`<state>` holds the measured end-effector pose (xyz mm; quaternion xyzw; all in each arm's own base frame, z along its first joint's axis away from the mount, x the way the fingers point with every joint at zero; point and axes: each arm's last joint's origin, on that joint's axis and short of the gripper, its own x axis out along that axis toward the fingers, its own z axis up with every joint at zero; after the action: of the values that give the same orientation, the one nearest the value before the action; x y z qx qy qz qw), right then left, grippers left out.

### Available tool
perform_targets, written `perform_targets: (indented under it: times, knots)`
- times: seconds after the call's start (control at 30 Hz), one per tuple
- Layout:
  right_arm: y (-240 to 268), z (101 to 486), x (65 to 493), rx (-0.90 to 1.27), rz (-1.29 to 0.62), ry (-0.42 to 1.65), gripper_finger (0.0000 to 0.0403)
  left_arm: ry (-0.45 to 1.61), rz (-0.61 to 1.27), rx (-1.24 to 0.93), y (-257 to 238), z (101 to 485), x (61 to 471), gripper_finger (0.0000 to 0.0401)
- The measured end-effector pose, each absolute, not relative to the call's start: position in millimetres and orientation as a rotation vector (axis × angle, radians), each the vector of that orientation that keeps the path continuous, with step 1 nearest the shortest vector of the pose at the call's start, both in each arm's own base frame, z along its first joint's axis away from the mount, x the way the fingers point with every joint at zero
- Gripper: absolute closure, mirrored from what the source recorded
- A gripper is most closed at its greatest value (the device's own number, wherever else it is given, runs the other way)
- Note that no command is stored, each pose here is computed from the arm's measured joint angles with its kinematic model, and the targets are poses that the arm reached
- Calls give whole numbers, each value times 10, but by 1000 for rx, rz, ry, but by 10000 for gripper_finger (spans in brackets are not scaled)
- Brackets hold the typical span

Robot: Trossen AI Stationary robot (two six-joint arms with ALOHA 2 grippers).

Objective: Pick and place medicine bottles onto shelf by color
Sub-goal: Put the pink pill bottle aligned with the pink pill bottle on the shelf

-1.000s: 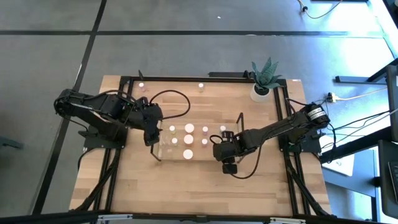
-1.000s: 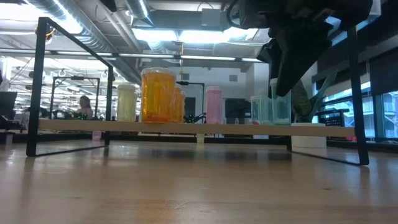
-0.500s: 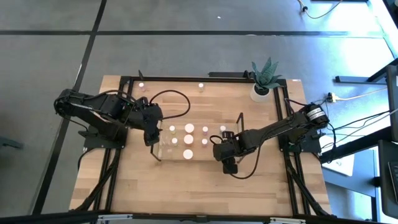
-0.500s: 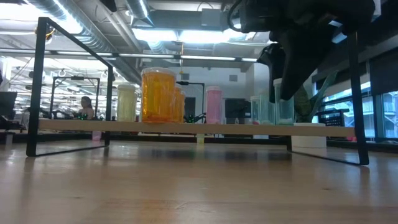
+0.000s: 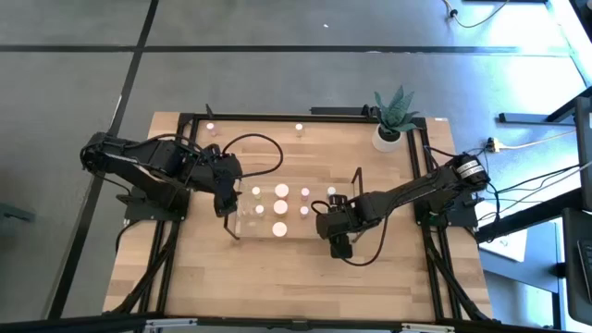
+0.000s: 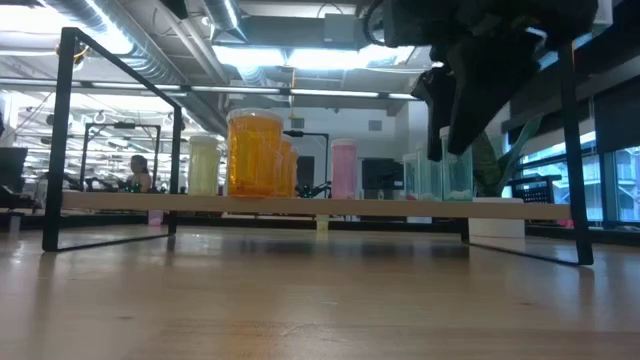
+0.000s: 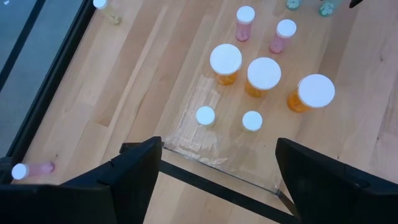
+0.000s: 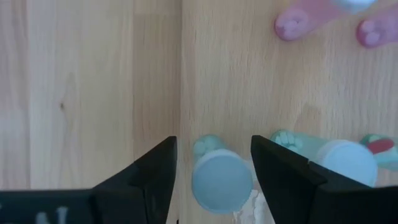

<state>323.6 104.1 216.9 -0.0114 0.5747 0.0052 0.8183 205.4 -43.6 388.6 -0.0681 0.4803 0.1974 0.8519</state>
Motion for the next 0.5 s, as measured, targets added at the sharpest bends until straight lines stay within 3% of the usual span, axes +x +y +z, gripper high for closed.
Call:
perform_targets:
  times: [0.5]
  knots:
    - [1090, 2686, 3408, -39, 58, 1092, 194, 1059, 439, -121, -383, 3867, 2019, 92]
